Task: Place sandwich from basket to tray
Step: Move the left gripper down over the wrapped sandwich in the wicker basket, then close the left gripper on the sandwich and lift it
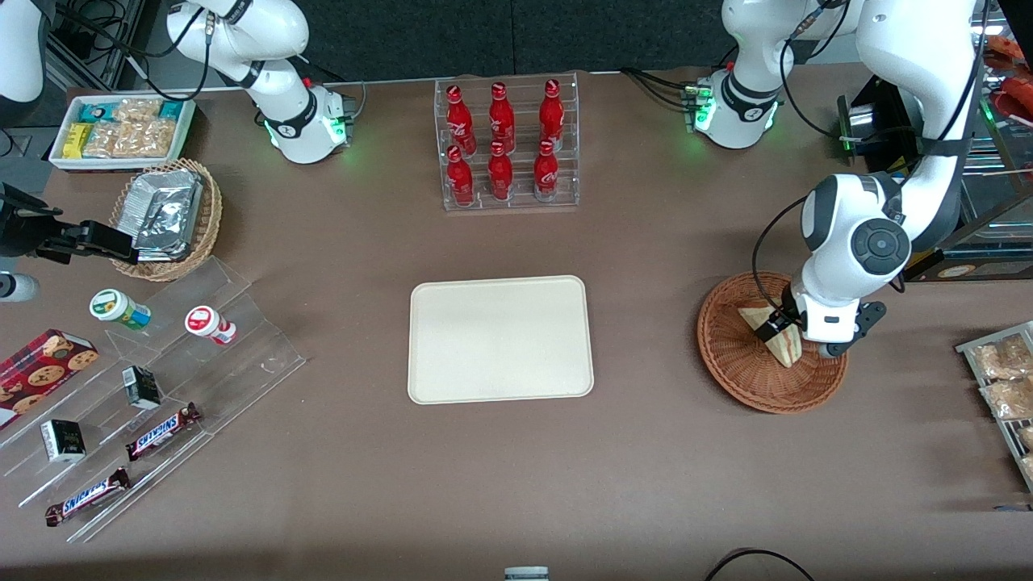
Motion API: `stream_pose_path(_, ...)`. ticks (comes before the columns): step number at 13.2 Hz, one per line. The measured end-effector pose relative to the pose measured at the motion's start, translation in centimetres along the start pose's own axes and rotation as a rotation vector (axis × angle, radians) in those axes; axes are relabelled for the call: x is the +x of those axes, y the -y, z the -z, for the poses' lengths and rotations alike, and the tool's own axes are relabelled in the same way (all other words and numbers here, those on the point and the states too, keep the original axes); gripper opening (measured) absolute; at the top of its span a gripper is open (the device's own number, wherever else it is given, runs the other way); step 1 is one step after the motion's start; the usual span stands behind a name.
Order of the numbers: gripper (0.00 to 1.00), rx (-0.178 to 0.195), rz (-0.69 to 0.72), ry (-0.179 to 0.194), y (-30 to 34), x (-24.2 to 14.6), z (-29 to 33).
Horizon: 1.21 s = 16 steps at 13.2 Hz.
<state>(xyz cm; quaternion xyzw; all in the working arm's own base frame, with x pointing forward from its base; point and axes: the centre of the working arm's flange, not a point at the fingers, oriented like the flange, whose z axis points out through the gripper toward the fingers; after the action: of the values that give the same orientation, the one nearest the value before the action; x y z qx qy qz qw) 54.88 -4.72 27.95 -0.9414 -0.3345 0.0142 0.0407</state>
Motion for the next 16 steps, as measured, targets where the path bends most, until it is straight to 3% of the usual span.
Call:
stream_pose_path(3,1.0,-0.021,0.015,-0.015,0.9,0.2,-1.0)
stream_pose_path(7,1.0,-0.012,0.012,-0.001,1.3,-0.4,-2.8)
stream_pose_path(9,0.95,-0.009,0.009,0.004,1.2,-0.6,-3.1)
stream_pose_path(14,0.39,-0.005,0.005,0.008,1.1,-0.8,-3.4)
stream_pose_path(16,0.31,-0.009,0.005,0.004,1.0,-0.6,-3.1)
